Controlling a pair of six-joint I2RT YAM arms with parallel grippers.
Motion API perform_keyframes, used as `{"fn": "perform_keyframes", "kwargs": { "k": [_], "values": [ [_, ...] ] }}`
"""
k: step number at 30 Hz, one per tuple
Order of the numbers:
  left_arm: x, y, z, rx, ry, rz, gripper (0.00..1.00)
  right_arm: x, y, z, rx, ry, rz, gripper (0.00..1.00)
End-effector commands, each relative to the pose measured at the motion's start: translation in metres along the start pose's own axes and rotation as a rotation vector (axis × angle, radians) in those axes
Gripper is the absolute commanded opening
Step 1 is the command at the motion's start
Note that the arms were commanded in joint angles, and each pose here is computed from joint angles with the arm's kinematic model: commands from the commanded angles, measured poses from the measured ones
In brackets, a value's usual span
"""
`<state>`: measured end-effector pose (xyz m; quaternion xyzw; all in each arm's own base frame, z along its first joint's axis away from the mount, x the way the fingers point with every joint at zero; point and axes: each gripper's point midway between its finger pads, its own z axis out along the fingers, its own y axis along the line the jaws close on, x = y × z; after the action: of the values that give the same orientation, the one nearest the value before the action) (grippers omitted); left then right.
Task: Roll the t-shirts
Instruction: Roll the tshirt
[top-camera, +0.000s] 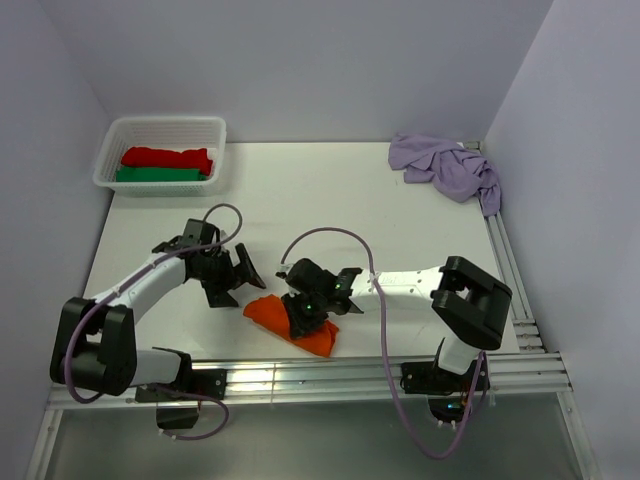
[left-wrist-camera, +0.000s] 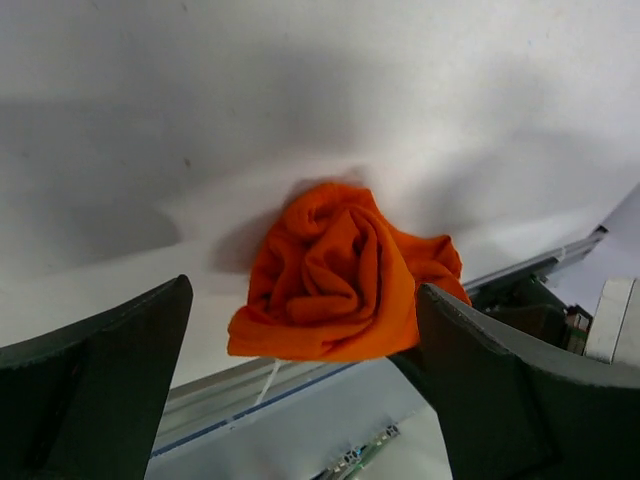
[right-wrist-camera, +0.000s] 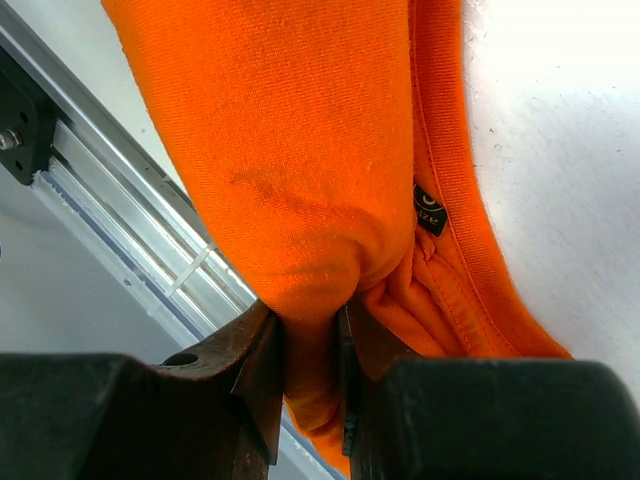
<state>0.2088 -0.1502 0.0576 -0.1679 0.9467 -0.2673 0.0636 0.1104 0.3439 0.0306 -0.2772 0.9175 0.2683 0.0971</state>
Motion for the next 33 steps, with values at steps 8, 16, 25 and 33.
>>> {"fn": "perform_keyframes", "kwargs": {
  "k": [8,16,25,33],
  "values": [
    [0.036,-0.006,0.003,0.124,0.098,-0.103,0.99,0.043,-0.084,0.000,0.341,0.107,-0.020,0.00],
    [0.040,-0.003,0.011,0.154,0.093,-0.153,0.99,0.038,-0.083,-0.001,0.349,0.091,-0.028,0.00],
    [0.033,-0.012,0.027,0.188,0.068,-0.223,1.00,0.034,-0.082,-0.002,0.376,0.072,-0.050,0.00],
    [0.044,-0.015,0.036,0.168,0.066,-0.202,0.75,0.028,-0.084,-0.004,0.408,0.062,-0.061,0.00]
  ]
}}
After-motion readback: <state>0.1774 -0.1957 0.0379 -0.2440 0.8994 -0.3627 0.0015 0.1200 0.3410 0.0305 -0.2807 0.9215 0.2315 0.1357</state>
